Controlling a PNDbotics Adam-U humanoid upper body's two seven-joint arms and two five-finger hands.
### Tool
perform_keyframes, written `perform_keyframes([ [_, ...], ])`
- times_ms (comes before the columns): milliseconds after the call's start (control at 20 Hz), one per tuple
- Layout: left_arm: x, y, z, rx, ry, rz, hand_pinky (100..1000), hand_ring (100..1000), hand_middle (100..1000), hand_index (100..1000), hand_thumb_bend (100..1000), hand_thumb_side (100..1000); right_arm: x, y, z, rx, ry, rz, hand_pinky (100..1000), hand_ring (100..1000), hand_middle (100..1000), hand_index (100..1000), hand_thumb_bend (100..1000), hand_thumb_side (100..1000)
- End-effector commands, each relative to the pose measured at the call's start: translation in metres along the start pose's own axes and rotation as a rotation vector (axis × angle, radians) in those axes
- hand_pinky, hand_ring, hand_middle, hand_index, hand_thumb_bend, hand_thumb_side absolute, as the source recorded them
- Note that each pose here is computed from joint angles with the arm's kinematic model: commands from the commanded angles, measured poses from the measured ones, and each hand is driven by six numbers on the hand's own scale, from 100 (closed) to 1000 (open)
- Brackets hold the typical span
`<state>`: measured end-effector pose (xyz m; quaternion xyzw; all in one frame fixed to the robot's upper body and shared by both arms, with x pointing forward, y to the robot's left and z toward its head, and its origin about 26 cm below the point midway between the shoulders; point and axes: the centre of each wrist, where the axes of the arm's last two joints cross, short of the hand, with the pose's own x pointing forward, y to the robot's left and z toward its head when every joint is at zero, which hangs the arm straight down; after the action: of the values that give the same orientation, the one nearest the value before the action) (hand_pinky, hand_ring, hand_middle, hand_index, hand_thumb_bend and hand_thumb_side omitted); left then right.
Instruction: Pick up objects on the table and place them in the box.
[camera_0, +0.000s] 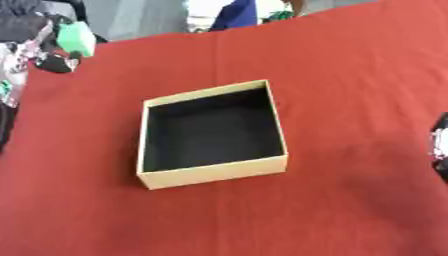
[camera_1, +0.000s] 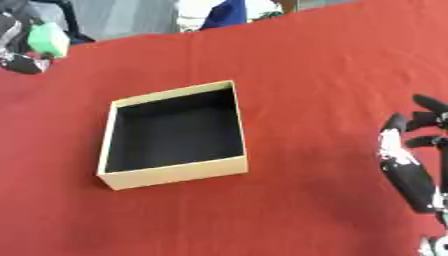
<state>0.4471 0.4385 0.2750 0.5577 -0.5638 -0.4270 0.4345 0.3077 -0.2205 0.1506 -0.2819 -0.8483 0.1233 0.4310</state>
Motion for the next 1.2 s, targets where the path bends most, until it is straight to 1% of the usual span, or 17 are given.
perform_keyframes([
  [50, 0.008, 0.031, 0.001, 0.051, -0.115, -0.050, 703, 600, 527, 729, 101, 100, 0.002, -0.004, -0.003, -0.003, -0.021, 0.015, 526, 776, 498, 829, 100, 517],
  [300, 0.051, 0.030, 0.000, 0.052, -0.357, -0.077, 707, 610, 536, 734, 107, 100, 0.003, -0.003, -0.003, 0.004, -0.026, 0.014, 526, 776, 499, 829, 100, 511],
  [450, 0.085, 0.029, 0.000, 0.029, -0.521, -0.087, 705, 612, 537, 734, 104, 100, 0.005, -0.002, -0.004, 0.008, -0.030, 0.011, 526, 776, 499, 830, 100, 511],
  [650, 0.126, 0.025, 0.007, 0.004, -0.743, -0.104, 705, 615, 541, 735, 104, 100, 0.005, -0.002, -0.004, 0.009, -0.030, 0.009, 527, 777, 499, 830, 100, 512],
  [750, 0.141, 0.025, 0.013, 0.005, -0.839, -0.104, 704, 615, 542, 735, 103, 100, 0.005, -0.002, -0.004, 0.008, -0.030, 0.009, 527, 777, 499, 830, 100, 511],
  [1000, 0.158, 0.028, 0.032, -0.014, -1.003, -0.142, 702, 615, 543, 736, 111, 100, 0.006, -0.002, -0.005, 0.006, -0.033, 0.008, 527, 777, 500, 830, 100, 510],
  [1200, 0.177, 0.026, 0.050, -0.062, -1.065, -0.183, 698, 616, 544, 736, 113, 100, 0.007, -0.002, -0.006, 0.008, -0.037, 0.006, 527, 777, 500, 830, 100, 509],
])
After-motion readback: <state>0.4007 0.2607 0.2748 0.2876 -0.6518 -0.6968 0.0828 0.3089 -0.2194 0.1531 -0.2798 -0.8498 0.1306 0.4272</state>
